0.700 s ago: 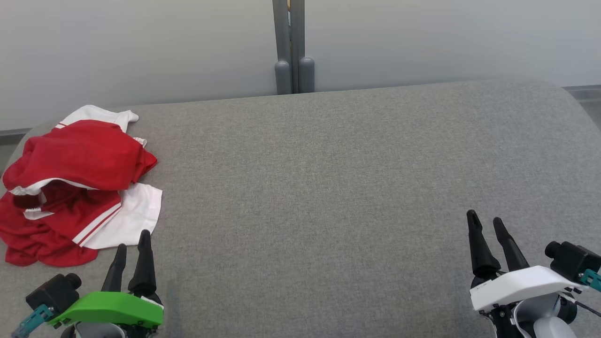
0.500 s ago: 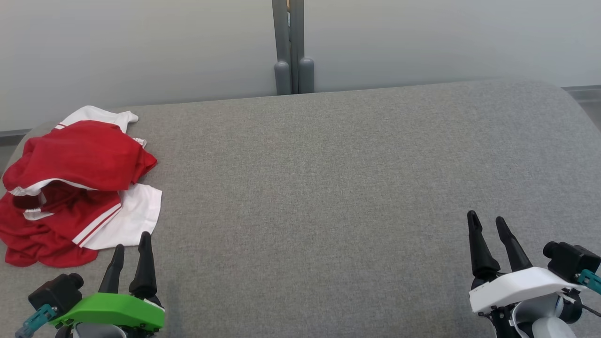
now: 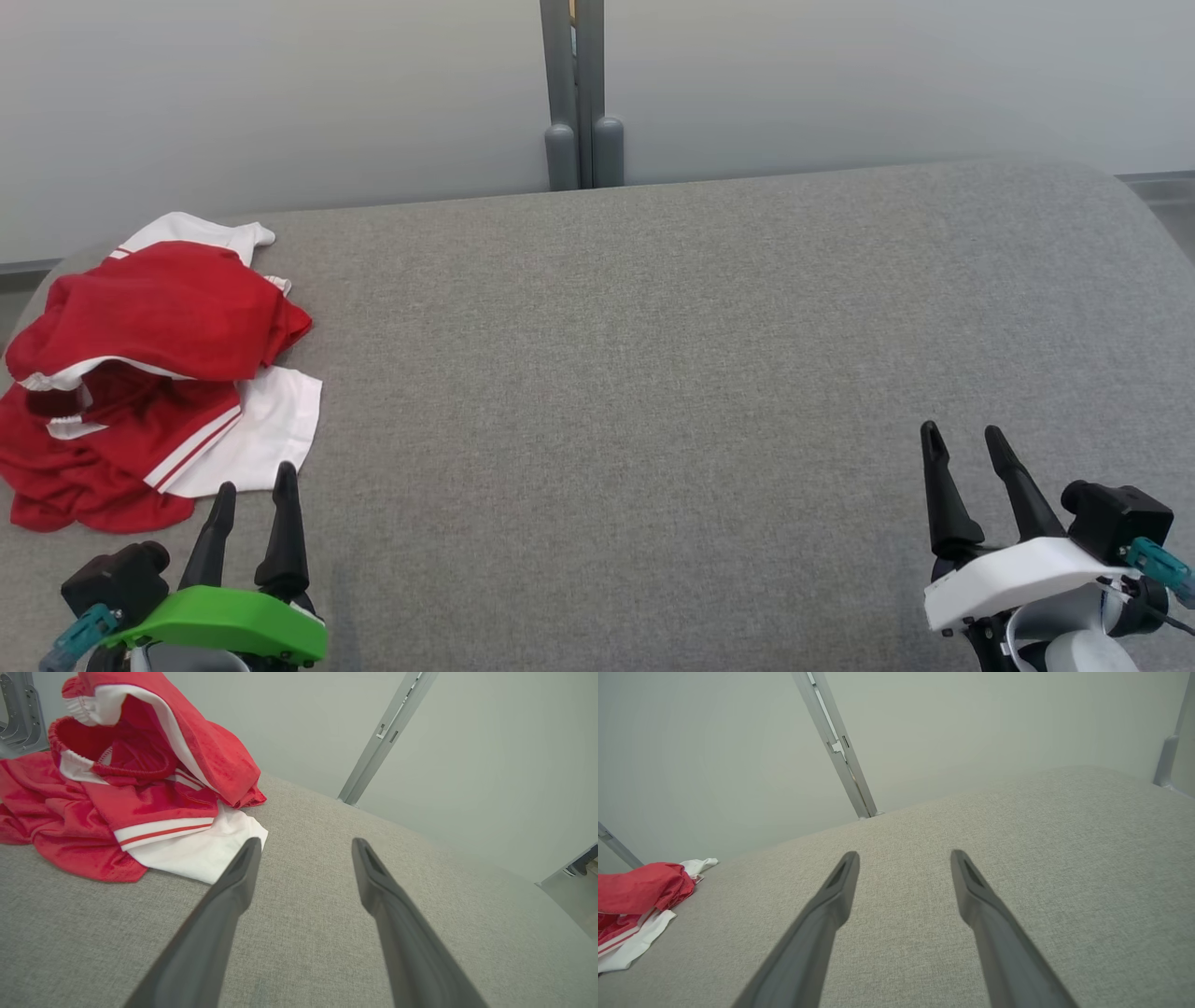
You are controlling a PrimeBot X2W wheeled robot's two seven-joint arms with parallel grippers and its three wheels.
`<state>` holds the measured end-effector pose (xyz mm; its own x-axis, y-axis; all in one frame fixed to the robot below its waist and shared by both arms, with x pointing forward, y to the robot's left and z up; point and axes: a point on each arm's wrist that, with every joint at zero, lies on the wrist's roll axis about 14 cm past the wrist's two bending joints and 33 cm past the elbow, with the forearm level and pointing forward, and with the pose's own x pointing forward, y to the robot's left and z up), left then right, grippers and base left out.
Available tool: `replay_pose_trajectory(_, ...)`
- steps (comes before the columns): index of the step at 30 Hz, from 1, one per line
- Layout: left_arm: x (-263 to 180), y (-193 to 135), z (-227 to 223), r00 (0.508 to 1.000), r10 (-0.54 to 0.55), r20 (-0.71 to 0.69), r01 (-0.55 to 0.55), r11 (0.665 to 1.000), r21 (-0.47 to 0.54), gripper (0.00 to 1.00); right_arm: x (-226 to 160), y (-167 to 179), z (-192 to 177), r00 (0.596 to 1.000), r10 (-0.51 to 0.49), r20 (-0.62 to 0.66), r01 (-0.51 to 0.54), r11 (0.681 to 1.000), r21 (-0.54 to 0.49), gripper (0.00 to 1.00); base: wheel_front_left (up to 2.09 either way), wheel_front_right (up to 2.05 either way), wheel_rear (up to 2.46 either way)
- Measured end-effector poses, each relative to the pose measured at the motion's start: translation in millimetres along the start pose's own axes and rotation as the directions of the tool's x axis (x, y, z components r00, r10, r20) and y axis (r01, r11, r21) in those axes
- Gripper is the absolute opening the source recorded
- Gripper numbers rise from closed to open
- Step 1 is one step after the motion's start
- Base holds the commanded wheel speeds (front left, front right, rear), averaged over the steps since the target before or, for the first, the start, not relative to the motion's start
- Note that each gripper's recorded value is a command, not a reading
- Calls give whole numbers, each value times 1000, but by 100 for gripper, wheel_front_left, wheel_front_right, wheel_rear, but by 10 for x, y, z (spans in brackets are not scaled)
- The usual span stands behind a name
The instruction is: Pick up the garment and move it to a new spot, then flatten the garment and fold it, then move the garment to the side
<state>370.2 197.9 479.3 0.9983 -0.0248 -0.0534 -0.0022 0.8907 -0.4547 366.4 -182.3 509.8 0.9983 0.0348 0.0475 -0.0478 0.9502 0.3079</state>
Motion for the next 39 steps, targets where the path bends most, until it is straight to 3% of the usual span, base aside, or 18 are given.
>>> replay_pose_trajectory(29,-95,-31,-231,993,-77,-86,95,969,227,100,-70,8,52,999,47,25,-39,968,-249,100,0,0,0)
replay_pose_trajectory(39,-140,93,-310,994,-42,-103,66,968,241,100,-77,31,33,998,57,27,-48,960,-277,100,0,0,0)
